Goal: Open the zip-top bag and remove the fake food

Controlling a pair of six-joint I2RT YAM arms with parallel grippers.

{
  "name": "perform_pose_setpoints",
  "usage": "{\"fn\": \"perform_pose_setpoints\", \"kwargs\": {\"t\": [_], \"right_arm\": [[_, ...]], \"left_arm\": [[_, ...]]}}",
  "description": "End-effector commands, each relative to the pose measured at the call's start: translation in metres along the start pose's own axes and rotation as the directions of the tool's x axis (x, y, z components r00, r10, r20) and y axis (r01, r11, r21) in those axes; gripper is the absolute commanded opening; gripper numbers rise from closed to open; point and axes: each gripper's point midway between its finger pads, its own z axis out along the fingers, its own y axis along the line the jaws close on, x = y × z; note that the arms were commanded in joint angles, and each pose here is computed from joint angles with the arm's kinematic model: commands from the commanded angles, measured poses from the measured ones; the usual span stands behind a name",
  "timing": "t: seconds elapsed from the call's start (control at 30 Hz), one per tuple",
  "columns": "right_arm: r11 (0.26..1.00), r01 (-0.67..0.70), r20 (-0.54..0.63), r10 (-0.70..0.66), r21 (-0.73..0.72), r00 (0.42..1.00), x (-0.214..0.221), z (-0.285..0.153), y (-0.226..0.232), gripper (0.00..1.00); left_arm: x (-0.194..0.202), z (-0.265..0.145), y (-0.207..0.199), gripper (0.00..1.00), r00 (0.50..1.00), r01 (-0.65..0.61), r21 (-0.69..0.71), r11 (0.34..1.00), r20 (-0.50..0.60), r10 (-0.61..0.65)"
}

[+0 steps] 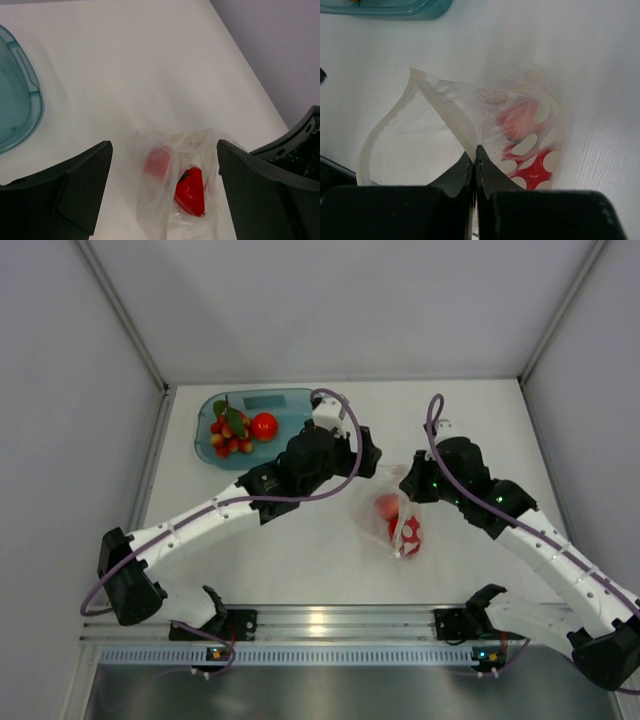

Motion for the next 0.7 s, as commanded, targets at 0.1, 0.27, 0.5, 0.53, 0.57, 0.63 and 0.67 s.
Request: {"fn": "perform_pose_setpoints", "kwargs": {"t": [0.1,0.27,0.5,0.53,0.57,0.63,0.67], "right_arm": [[1.000,-0.003,0.057,0.003,0.000,0.998,-0.023,-0.005,0.004,0.00],[1.000,-0.014,0.076,0.014,0.000,0.997,-0.024,-0.006,0.003,0.00],[0.999,-0.020,0.120,0.023,-0.029,0.993,-0.025,-0.014,0.005,0.00],[0.999,-0.021,0.130,0.025,-0.036,0.991,-0.027,-0.016,0.006,0.00],[0.999,-0.022,0.130,0.026,-0.034,0.991,-0.027,-0.017,0.005,0.00],[0.999,-0.027,0.144,0.032,-0.041,0.989,-0.029,-0.019,0.006,0.00],[0.999,-0.026,0.146,0.031,-0.037,0.989,-0.028,-0.018,0.005,0.00]], "left_arm": [[0.011,-0.014,-0.052,0.88,0.998,0.039,0.055,0.998,0.052,-0.041],[0.042,-0.014,-0.076,0.61,1.000,0.006,0.044,0.999,0.028,-0.007],[0.073,-0.001,-0.071,0.36,1.000,-0.007,-0.043,0.999,0.013,0.007],[0.077,0.002,-0.072,0.36,1.000,-0.009,-0.045,0.999,0.008,0.009],[0.087,0.008,-0.071,0.36,1.000,-0.019,-0.052,0.998,-0.010,0.019],[0.097,0.015,-0.074,0.35,1.000,-0.009,-0.047,0.999,-0.026,0.007],[0.110,0.022,-0.074,0.35,0.999,-0.016,-0.052,0.999,-0.052,0.014]]}}
